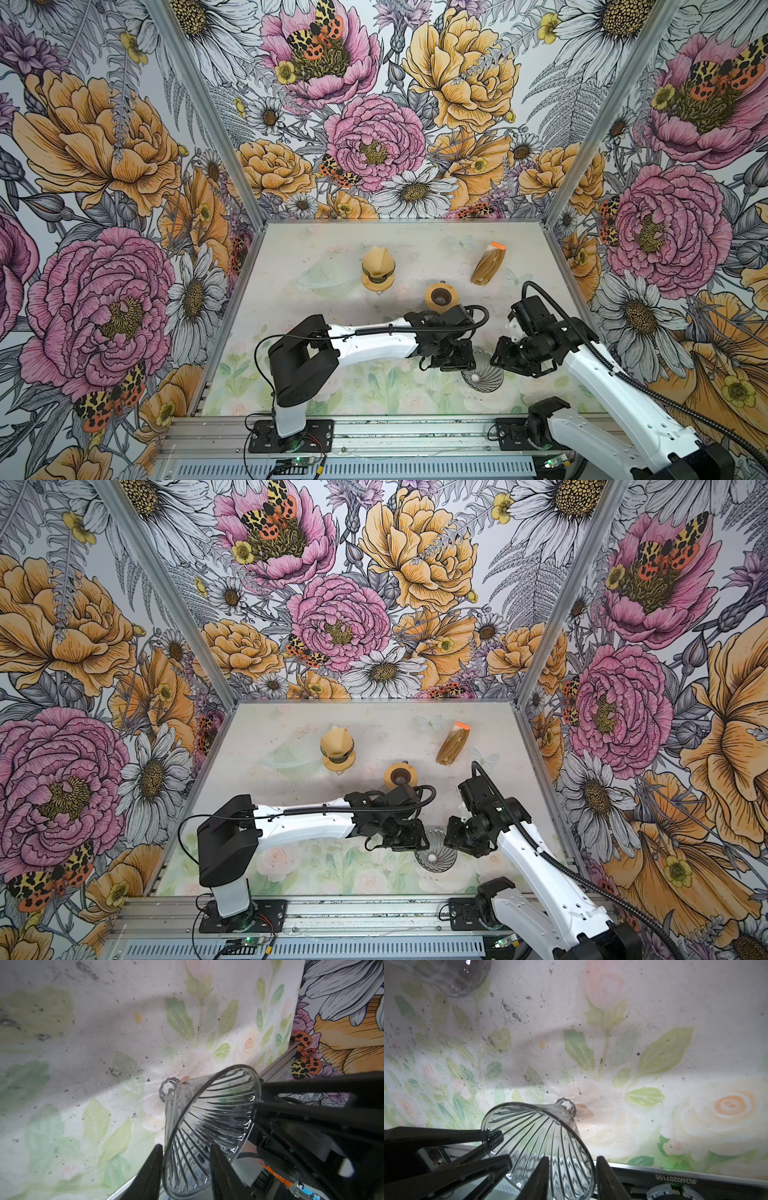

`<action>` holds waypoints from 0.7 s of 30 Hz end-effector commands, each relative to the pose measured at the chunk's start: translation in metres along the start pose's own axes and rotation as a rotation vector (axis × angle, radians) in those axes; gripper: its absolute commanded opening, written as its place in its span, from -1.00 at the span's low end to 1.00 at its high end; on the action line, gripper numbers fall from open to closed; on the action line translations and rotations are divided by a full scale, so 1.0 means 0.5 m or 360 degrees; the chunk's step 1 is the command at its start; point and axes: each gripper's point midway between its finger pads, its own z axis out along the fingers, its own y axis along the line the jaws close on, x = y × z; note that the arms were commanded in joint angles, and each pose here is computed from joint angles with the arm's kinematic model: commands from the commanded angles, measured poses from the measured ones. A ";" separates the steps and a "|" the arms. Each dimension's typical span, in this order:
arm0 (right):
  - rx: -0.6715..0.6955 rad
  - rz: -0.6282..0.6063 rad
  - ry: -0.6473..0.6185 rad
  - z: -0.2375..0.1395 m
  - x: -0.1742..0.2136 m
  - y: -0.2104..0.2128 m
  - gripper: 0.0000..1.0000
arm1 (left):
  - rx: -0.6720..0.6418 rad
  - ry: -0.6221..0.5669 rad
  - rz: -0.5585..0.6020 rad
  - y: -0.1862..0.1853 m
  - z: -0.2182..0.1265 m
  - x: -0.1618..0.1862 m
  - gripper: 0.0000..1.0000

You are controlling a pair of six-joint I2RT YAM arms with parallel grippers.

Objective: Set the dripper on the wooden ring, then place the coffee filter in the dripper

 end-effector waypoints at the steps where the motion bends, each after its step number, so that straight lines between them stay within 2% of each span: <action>1: -0.0025 -0.0010 0.0017 0.006 0.002 0.004 -0.21 | 0.0014 0.0028 -0.0016 -0.006 0.006 0.001 -0.23; 21: -0.0055 -0.0036 -0.0134 -0.028 -0.026 0.018 -0.12 | -0.0062 -0.0018 -0.0043 0.013 0.005 -0.011 -0.58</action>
